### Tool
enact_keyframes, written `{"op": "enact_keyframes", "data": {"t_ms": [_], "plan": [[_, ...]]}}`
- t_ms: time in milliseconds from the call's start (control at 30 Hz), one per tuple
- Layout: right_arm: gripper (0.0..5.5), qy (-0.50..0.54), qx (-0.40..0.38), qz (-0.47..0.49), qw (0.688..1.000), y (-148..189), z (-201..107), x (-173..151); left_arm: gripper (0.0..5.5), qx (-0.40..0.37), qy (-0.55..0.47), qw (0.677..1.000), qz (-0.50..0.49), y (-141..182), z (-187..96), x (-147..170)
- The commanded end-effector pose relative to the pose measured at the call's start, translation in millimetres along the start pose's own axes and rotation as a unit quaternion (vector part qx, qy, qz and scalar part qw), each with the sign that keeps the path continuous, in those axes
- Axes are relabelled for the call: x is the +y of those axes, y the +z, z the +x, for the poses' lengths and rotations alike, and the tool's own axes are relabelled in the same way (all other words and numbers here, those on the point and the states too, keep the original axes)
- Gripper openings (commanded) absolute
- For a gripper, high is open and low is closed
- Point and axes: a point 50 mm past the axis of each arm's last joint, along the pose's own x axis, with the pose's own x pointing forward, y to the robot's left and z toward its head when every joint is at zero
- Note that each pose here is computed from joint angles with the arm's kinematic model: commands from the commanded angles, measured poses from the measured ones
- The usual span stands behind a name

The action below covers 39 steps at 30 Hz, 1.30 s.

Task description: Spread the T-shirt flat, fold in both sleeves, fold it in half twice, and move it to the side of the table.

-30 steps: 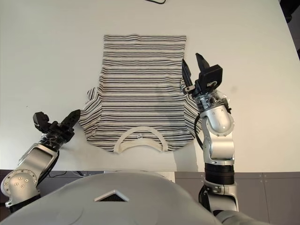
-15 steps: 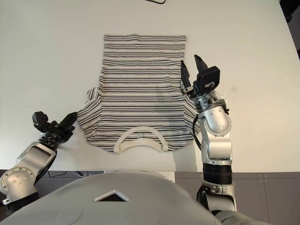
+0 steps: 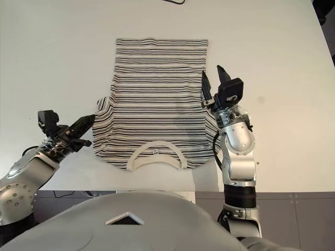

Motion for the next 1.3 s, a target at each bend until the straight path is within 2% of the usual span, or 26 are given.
{"op": "enact_keyframes", "data": {"t_ms": [33, 267, 367, 533, 700, 800, 900, 1000, 1067, 1133, 1300], "plan": [[1.95, -0.001, 0.0, 0.004, 1.0, -1, 3, 3, 0.11, 0.024, -0.039, 0.996, 0.079, 3, 8, -19], [1.95, 0.006, 0.006, 0.012, 1.0, -5, 8, 10, 0.11, 0.067, -0.089, 0.979, 0.168, -4, 29, -35], [1.95, 0.006, 0.008, 0.011, 1.0, -7, 11, 9, 0.11, 0.104, -0.102, 0.971, 0.192, -19, 36, -34], [1.95, 0.013, 0.006, 0.008, 1.0, -5, 16, 8, 0.11, 0.122, -0.087, 0.964, 0.219, -29, 45, -25], [1.95, 0.011, 0.008, 0.007, 1.0, -6, 15, 6, 0.85, 0.082, -0.106, 0.969, 0.209, -19, 49, -32], [1.95, 0.011, 0.008, 0.007, 1.0, -8, 15, 8, 1.23, 0.058, -0.139, 0.969, 0.197, -13, 46, -42], [1.95, 0.009, 0.007, 0.006, 1.0, -8, 15, 8, 1.23, 0.042, -0.164, 0.97, 0.174, -5, 36, -46], [1.95, 0.002, 0.006, 0.005, 1.0, -8, 13, 6, 1.23, 0.003, -0.123, 0.977, 0.176, 21, 24, -25], [1.95, -0.005, 0.006, 0.005, 1.0, -8, 10, 6, 1.23, 0.002, -0.095, 0.974, 0.205, 31, 18, -9], [1.95, -0.006, 0.006, 0.005, 1.0, -9, 10, 7, 1.23, 0.042, -0.105, 0.96, 0.255, 19, 14, -7], [1.95, -0.003, 0.006, 0.006, 1.0, -9, 9, 8, 1.23, 0.106, -0.147, 0.935, 0.306, -18, 3, -11]]}}
